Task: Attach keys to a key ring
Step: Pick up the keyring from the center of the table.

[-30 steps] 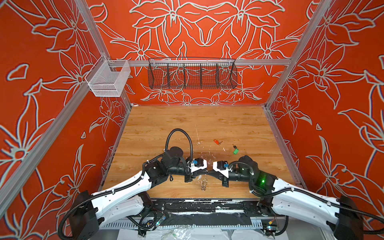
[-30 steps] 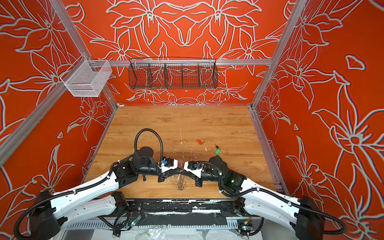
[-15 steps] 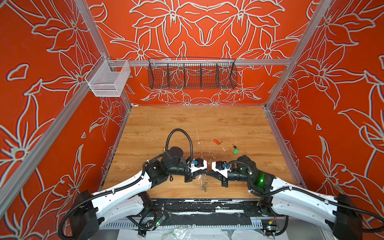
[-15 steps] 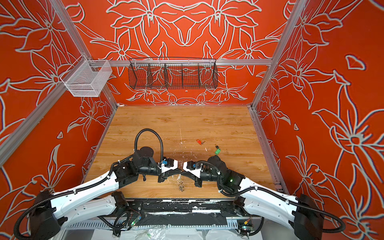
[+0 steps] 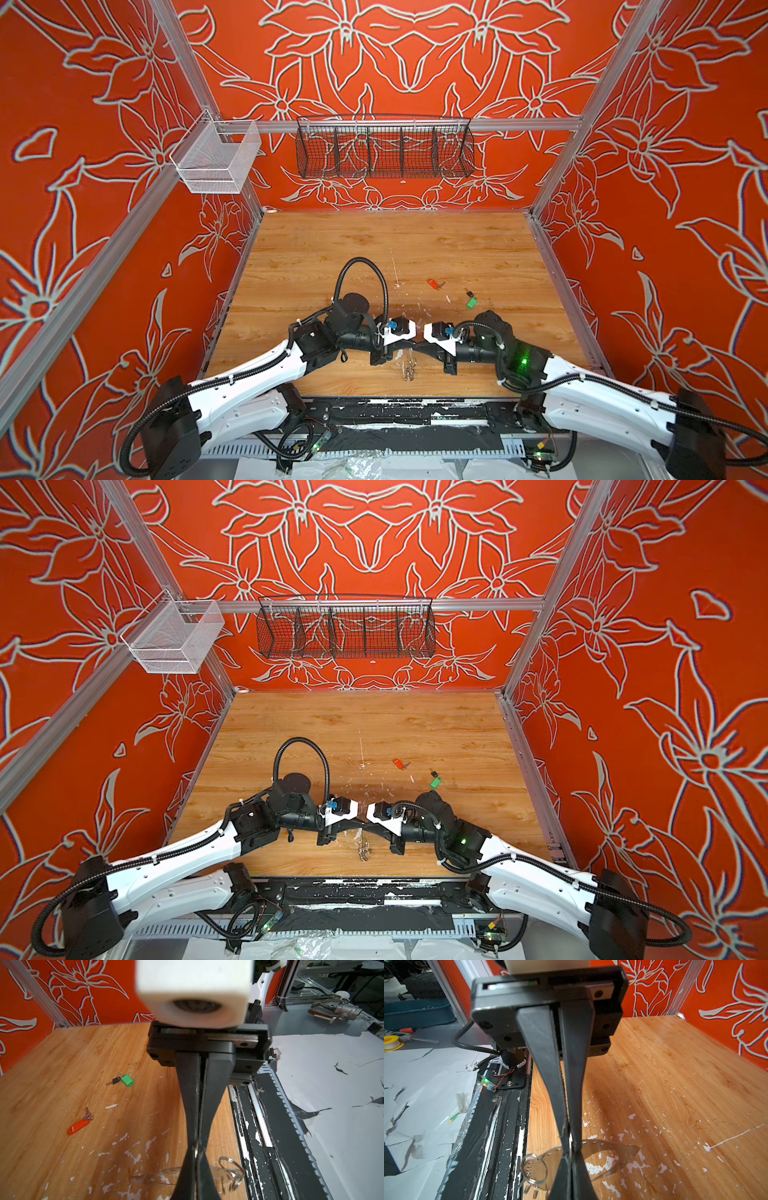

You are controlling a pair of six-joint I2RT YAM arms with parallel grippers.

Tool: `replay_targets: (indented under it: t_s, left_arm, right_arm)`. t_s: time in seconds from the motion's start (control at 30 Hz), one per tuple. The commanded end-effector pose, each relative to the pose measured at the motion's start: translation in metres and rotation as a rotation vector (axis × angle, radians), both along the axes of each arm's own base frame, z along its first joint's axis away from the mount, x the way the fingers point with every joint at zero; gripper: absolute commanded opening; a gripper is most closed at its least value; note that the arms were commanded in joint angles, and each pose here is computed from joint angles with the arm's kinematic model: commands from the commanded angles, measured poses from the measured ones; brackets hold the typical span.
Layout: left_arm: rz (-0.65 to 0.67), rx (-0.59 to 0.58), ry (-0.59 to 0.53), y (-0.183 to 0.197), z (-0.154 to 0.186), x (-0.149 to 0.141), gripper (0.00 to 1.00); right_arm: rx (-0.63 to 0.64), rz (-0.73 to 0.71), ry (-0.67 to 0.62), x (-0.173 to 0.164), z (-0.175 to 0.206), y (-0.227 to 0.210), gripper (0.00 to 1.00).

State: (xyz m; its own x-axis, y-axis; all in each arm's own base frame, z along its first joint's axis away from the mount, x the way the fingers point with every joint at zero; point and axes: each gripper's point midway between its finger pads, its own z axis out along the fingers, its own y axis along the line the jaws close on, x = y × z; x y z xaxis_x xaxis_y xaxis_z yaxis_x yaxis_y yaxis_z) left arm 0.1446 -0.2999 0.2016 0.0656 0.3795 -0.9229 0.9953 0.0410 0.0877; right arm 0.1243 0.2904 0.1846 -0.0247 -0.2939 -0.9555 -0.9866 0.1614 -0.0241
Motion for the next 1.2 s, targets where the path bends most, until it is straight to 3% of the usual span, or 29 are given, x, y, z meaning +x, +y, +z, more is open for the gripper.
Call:
replay_targets:
  t_s: [0.0, 0.17, 0.27, 0.3, 0.4, 0.53, 0.83, 1.0, 1.17]
  left_arm:
    - [-0.014, -0.002, -0.007, -0.003, 0.003, 0.000, 0.00]
    - [0.013, -0.008, -0.007, -0.003, 0.004, 0.004, 0.00]
    - [0.108, -0.029, 0.002, -0.001, 0.007, 0.019, 0.00]
    - [0.130, -0.048, 0.010, 0.001, 0.009, 0.022, 0.00]
    - [0.190, -0.123, 0.016, 0.007, 0.021, 0.030, 0.00]
    - [0.260, -0.176, -0.013, 0.018, 0.029, 0.035, 0.00]
    - [0.464, -0.292, -0.101, 0.048, 0.039, 0.052, 0.00]
    - [0.630, -0.319, -0.073, 0.061, 0.043, 0.076, 0.00]
    - [0.730, -0.308, -0.046, 0.067, 0.038, 0.092, 0.00]
  right_arm:
    - [0.058, 0.030, -0.044, -0.003, 0.020, 0.004, 0.00]
    - [0.053, 0.020, -0.041, -0.001, 0.018, 0.004, 0.02]
    - [0.041, -0.041, -0.061, 0.008, 0.014, 0.000, 0.37]
    - [0.033, -0.074, -0.074, 0.013, 0.011, -0.003, 0.44]
    - [0.024, -0.162, -0.113, 0.024, 0.005, -0.013, 0.51]
    - [0.043, -0.211, -0.140, 0.030, 0.007, -0.020, 0.53]
    - [0.103, -0.507, -0.152, 0.075, 0.018, -0.049, 0.57]
    - [0.115, -0.659, -0.070, 0.105, 0.017, -0.065, 0.58]
    - [0.104, -0.868, 0.098, 0.150, -0.001, -0.093, 0.60]
